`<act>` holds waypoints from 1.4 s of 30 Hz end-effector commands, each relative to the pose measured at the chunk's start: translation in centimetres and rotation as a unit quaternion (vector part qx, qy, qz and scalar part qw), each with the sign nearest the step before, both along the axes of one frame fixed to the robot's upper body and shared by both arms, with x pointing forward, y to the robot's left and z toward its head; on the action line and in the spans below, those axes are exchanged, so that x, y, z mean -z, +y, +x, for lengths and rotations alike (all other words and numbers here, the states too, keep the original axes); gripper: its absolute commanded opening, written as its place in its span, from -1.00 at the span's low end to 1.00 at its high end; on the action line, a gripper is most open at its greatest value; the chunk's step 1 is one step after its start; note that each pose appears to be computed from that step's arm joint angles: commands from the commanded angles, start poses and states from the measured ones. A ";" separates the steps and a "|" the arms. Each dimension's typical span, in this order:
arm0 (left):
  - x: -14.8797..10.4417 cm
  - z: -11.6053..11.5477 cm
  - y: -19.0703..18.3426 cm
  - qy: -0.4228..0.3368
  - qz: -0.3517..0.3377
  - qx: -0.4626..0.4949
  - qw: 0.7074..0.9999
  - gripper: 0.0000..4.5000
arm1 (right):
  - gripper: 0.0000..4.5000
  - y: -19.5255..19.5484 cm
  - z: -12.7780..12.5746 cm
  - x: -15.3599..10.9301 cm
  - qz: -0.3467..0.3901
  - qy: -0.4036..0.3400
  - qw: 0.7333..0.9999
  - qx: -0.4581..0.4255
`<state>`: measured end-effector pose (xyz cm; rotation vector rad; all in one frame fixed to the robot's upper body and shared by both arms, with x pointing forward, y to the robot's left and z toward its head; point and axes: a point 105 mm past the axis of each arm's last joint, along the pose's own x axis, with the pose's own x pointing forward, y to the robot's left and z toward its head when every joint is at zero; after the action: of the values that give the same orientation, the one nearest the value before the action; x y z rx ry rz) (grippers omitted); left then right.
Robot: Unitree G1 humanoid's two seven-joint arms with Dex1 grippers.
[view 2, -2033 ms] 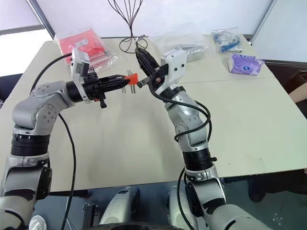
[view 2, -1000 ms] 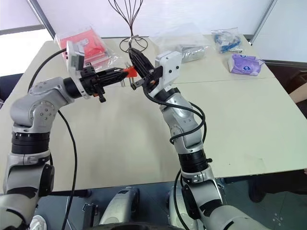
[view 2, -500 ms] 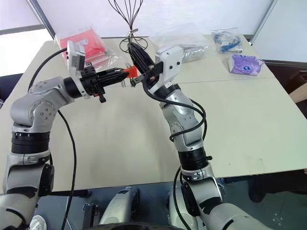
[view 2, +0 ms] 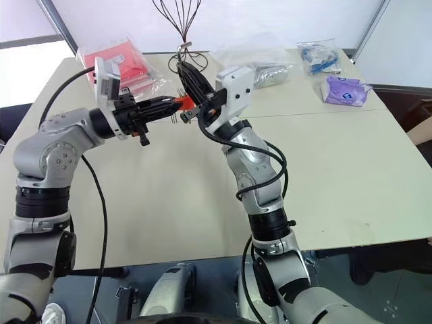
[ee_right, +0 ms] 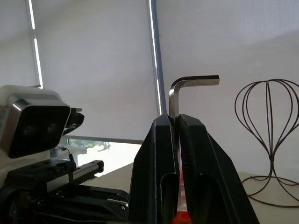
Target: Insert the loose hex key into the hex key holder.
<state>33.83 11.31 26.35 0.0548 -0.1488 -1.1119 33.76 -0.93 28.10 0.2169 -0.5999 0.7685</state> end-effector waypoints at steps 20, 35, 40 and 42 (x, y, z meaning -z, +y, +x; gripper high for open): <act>-1.2 -0.5 0.1 -0.016 -0.007 0.005 1.000 -1.00 | -0.97 -0.8 -0.4 -1.0 0.012 -0.025 1.000 0.011; -1.4 -0.3 0.1 -0.018 -0.013 0.003 1.000 -1.00 | -0.97 -0.6 -0.5 -1.0 0.012 -0.025 1.000 0.006; -1.4 -0.3 0.0 -0.019 -0.014 0.003 1.000 -1.00 | -0.97 -0.4 -0.7 -0.9 0.013 -0.023 1.000 0.002; -1.5 -0.3 0.0 -0.020 -0.014 0.003 1.000 -1.00 | -0.97 -0.3 -0.7 -0.8 0.012 -0.022 1.000 0.001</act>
<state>34.00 11.39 26.02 0.0376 -0.1272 -1.1031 34.07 -1.31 27.55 0.2147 -0.5852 0.7539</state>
